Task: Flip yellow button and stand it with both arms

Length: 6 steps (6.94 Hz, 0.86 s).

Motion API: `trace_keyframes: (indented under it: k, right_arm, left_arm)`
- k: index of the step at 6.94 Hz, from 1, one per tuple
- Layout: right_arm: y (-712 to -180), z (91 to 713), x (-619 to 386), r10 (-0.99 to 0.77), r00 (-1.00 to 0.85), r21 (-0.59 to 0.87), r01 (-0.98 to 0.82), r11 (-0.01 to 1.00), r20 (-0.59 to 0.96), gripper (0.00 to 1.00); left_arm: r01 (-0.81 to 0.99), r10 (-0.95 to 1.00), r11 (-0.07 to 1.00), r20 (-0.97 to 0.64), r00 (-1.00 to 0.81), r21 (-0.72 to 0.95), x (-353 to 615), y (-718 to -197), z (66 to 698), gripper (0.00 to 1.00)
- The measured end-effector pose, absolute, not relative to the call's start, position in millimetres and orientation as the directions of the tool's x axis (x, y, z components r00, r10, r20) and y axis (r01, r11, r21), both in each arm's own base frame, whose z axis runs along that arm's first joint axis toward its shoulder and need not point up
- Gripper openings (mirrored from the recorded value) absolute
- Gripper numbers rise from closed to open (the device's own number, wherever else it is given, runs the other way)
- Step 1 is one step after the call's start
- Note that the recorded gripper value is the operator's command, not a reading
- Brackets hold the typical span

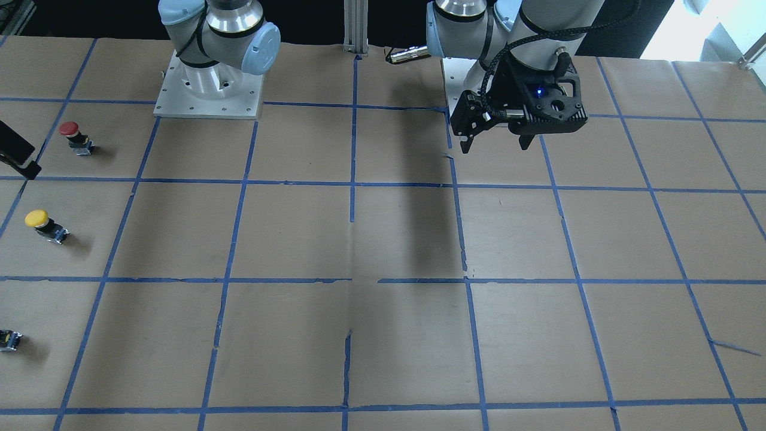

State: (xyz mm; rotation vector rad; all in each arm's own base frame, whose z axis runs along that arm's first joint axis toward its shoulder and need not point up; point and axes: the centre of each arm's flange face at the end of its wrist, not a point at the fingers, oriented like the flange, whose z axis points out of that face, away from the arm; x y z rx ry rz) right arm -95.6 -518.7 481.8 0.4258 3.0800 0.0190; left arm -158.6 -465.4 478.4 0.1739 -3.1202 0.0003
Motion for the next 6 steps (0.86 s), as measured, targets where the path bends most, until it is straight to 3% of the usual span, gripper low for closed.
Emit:
trace_keyframes:
  k: [6]
  right_arm:
    - [-503, 494, -50, 0.307, -0.951, 0.009, 0.306, 0.952, -0.027, 1.0]
  left_arm:
    - [-0.111, -0.111, 0.994, 0.016, -0.994, 0.0, -158, -463, 478, 1.0]
